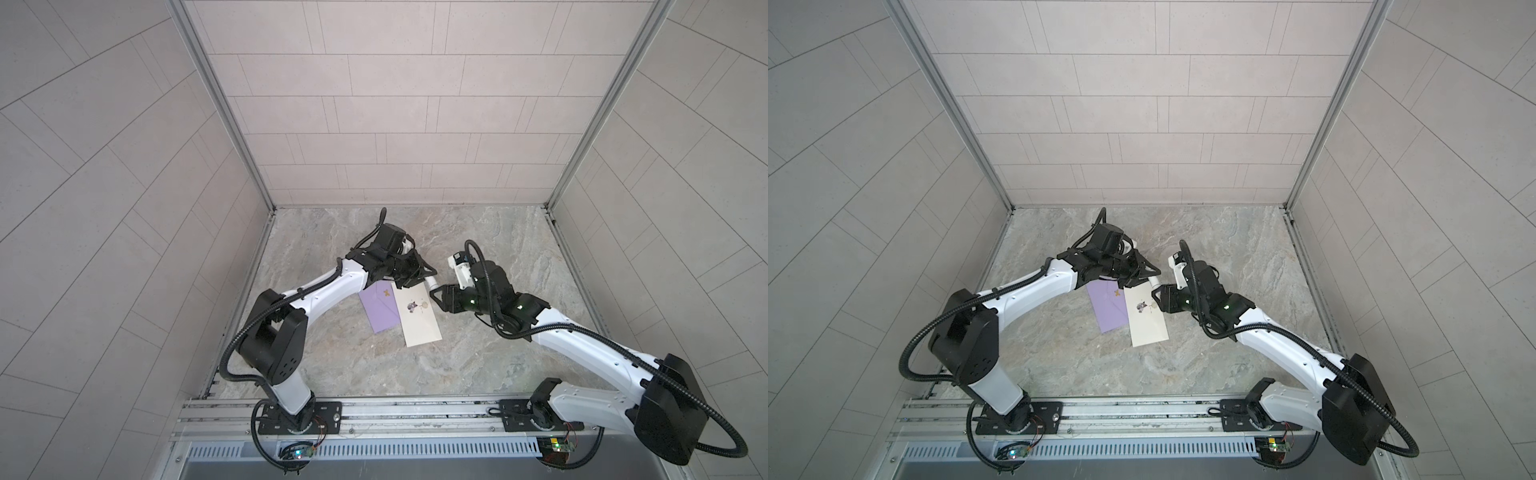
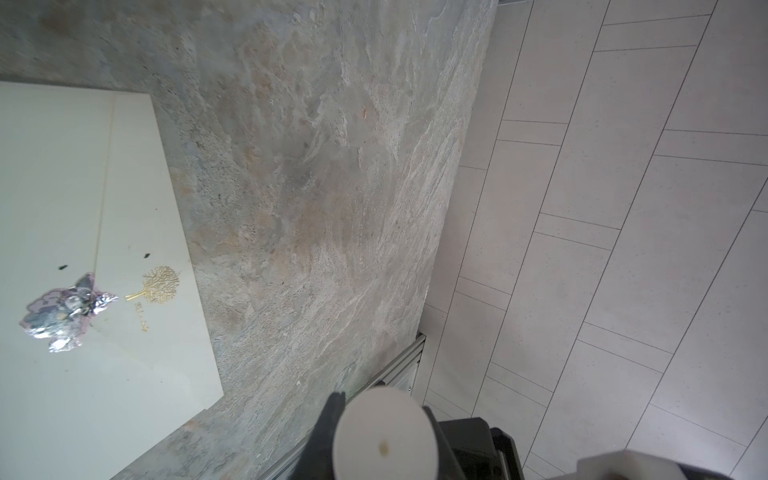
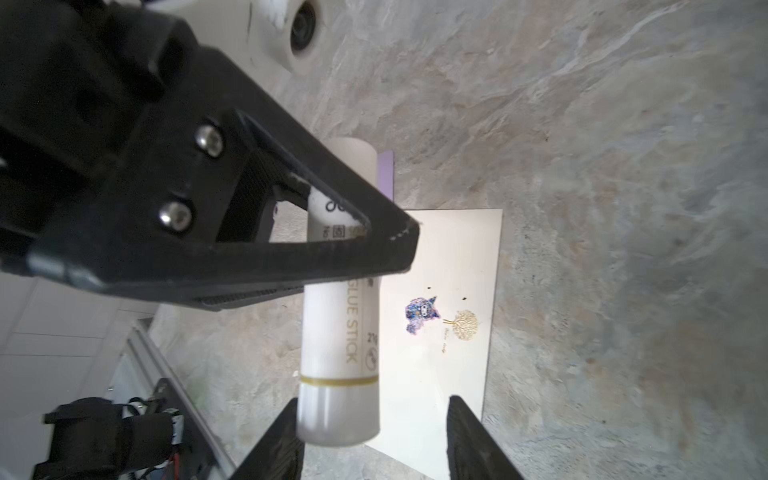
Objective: Place the letter into the envelope and seal it
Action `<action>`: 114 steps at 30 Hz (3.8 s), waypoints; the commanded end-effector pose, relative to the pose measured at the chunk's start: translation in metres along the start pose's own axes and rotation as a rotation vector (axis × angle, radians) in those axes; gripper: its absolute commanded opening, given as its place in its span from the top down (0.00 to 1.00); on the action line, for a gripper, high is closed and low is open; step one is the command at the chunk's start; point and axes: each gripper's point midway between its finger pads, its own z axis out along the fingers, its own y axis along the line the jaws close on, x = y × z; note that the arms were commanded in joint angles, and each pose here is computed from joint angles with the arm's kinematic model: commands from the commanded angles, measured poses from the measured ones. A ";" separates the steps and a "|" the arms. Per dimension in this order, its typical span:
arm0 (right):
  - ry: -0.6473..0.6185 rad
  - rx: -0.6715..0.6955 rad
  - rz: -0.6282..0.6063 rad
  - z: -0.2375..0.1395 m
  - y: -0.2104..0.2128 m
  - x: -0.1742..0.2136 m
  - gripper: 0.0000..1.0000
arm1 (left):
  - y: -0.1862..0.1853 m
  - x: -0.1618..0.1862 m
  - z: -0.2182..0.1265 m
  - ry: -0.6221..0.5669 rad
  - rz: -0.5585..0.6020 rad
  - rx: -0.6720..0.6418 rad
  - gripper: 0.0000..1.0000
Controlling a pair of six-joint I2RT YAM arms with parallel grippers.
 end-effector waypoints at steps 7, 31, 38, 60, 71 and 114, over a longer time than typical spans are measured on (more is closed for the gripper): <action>-0.003 -0.175 0.028 -0.005 0.028 -0.016 0.49 | -0.012 0.008 -0.007 0.015 0.036 0.022 1.00; 0.095 0.031 0.040 0.024 -0.009 0.005 0.96 | 0.160 -0.047 -0.141 -0.382 -0.140 -0.515 0.45; 0.152 0.043 -0.002 0.032 -0.004 0.023 0.97 | 0.249 -0.029 -0.192 -0.310 -0.111 -0.945 0.38; 0.177 0.051 -0.037 0.033 0.002 0.027 0.97 | 0.293 -0.045 -0.166 -0.221 -0.103 -1.068 0.52; 0.178 0.058 -0.040 0.030 0.000 0.028 0.97 | 0.299 -0.041 -0.165 -0.211 -0.112 -1.078 0.61; 0.249 -0.270 -0.283 0.005 0.084 0.021 1.00 | 0.031 0.000 -0.138 0.079 0.158 0.115 0.77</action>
